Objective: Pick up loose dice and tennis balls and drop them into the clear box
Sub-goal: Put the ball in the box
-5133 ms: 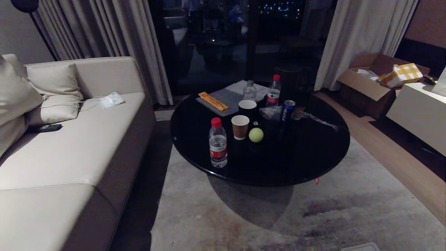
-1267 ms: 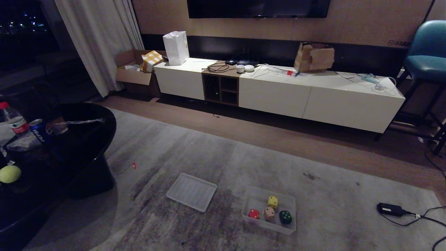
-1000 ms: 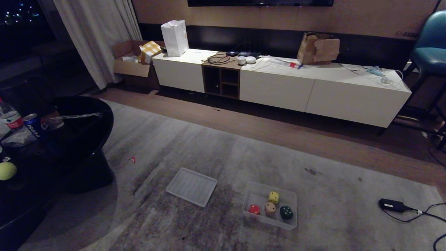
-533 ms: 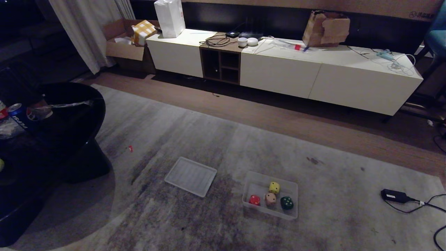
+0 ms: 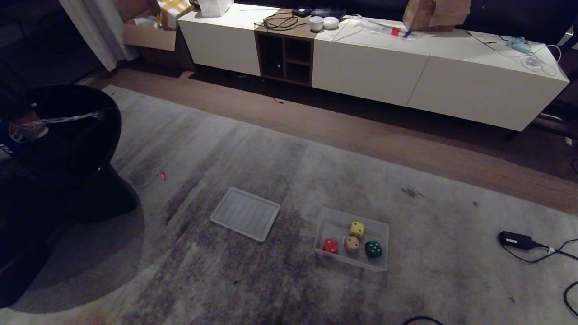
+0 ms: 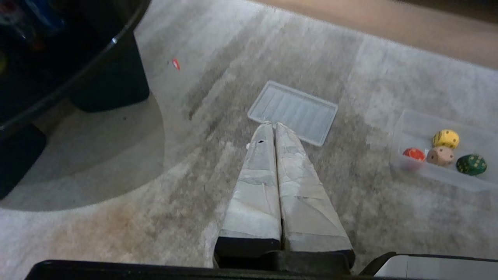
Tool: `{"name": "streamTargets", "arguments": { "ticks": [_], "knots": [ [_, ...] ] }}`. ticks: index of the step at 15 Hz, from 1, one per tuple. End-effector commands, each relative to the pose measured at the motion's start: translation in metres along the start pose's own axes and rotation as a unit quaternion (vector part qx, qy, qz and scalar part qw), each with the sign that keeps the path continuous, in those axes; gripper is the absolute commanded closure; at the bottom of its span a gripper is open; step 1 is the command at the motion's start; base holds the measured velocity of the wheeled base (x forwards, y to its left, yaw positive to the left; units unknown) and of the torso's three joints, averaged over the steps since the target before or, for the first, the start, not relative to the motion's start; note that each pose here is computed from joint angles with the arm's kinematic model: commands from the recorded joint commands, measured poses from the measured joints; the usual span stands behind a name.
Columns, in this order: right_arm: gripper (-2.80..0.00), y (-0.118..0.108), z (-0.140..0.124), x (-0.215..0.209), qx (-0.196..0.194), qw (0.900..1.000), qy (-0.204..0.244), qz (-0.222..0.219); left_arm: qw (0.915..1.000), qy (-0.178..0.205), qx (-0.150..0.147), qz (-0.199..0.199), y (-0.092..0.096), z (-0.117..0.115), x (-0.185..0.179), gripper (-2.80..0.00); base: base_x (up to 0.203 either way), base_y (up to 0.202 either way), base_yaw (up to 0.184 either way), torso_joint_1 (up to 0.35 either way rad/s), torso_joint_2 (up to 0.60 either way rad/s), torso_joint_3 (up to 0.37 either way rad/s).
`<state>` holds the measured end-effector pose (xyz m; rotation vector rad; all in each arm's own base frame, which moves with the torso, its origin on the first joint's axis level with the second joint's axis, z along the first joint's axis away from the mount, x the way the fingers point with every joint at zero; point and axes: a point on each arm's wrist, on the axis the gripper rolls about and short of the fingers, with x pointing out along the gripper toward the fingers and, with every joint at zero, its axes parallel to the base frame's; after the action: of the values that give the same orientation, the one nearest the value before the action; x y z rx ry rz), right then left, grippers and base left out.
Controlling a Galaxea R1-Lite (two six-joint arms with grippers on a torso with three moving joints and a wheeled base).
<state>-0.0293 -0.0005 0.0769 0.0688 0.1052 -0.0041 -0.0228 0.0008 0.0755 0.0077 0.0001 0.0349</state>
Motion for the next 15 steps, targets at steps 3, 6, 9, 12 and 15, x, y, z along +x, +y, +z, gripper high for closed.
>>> {"name": "streamTargets", "arguments": {
  "ticks": [3,6,9,12,15],
  "knots": [
    [0.0,0.0,0.0,0.0001,0.0,1.0,0.001,0.0,1.0,0.002,-0.001,0.0,0.0,-0.0004,0.0002,0.0,0.0,0.0,0.0,0.004,0.0,-0.197],
    [0.0,0.0,0.0,0.0001,0.0,1.0,0.001,0.0,1.0,0.002,-0.001,0.0,0.0,-0.0004,0.0002,0.0,0.0,0.0,0.0,0.002,0.0,-0.198],
    [0.0,0.0,0.0,0.0001,0.0,1.0,0.001,0.0,1.0,0.002,-0.002,0.0,0.0,-0.0005,0.0002,0.0,0.0,0.0,0.0,-0.001,0.01,-0.202],
    [0.0,0.0,0.0,0.0001,0.0,1.0,0.001,0.0,1.0,0.002,-0.002,0.001,0.0,-0.0005,0.0002,0.0,0.0,0.0,0.0,0.003,0.0,-0.195],
    [0.0,0.0,0.0,0.0001,0.0,1.0,0.001,0.0,1.0,0.002,-0.001,0.0,0.0,-0.0004,0.0002,0.0,0.0,0.0,0.0,0.002,0.0,-0.197]
  ]
}}
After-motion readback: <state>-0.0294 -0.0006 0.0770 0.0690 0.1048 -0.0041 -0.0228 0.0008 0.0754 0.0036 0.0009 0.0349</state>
